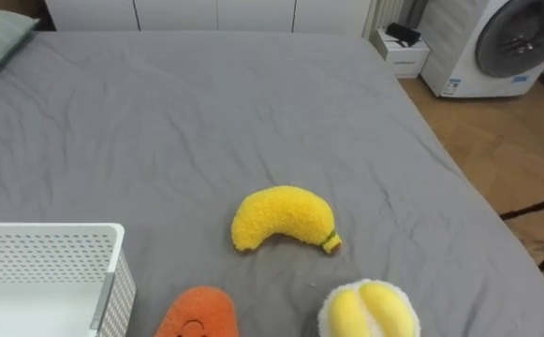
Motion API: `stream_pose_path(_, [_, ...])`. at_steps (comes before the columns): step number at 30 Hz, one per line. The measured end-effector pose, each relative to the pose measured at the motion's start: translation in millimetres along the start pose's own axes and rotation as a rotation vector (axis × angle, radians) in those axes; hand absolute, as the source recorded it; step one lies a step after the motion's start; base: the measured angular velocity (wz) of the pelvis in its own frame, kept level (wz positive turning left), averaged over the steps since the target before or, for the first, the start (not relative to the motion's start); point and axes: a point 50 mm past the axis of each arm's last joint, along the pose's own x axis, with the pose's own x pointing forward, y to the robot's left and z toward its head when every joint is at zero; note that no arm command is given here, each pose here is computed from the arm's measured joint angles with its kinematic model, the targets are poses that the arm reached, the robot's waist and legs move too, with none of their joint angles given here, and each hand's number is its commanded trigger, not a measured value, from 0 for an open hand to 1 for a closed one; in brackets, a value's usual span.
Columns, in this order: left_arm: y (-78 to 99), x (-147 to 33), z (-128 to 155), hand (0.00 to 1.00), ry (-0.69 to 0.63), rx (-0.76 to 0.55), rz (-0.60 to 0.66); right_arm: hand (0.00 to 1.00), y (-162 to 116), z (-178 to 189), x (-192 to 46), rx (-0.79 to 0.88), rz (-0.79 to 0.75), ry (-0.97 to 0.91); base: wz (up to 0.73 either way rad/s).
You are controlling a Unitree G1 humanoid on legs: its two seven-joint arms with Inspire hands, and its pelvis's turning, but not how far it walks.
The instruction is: Collect toys from the bed
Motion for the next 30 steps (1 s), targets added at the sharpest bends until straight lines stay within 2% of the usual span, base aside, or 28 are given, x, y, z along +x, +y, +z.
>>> stream_pose_path(7, [12.2, 3.0, -5.8, 0.0, -0.011, -0.022, 0.033, 0.0, -10.3, 76.3, -16.7, 0.231, -0.085, -0.282, -0.06])
stream_pose_path(11, [16.9, 3.9, -7.8, 0.0, -0.022, -0.02, 0.046, 0.0, -9.0, 122.6, -40.8, 0.316, -0.098, -0.488, 0.0])
stream_pose_path(16, [18.6, 2.8, -5.3, 0.0, -0.049, -0.02, 0.065, 0.0, -1.4, 178.9, -96.1, 0.399, -0.028, -0.828, -0.01])
stream_pose_path(24, [13.3, 2.3, -5.0, 0.0, -0.067, -0.004, 0.054, 0.0, 12.0, 204.3, -156.4, 0.293, 0.007, -1.178, 0.0])
stream_pose_path(30, [2.9, -0.5, -2.1, 0.0, -0.098, 0.065, 0.021, 0.0, 37.0, 205.9, -181.0, 0.195, 0.139, -1.286, 0.0])
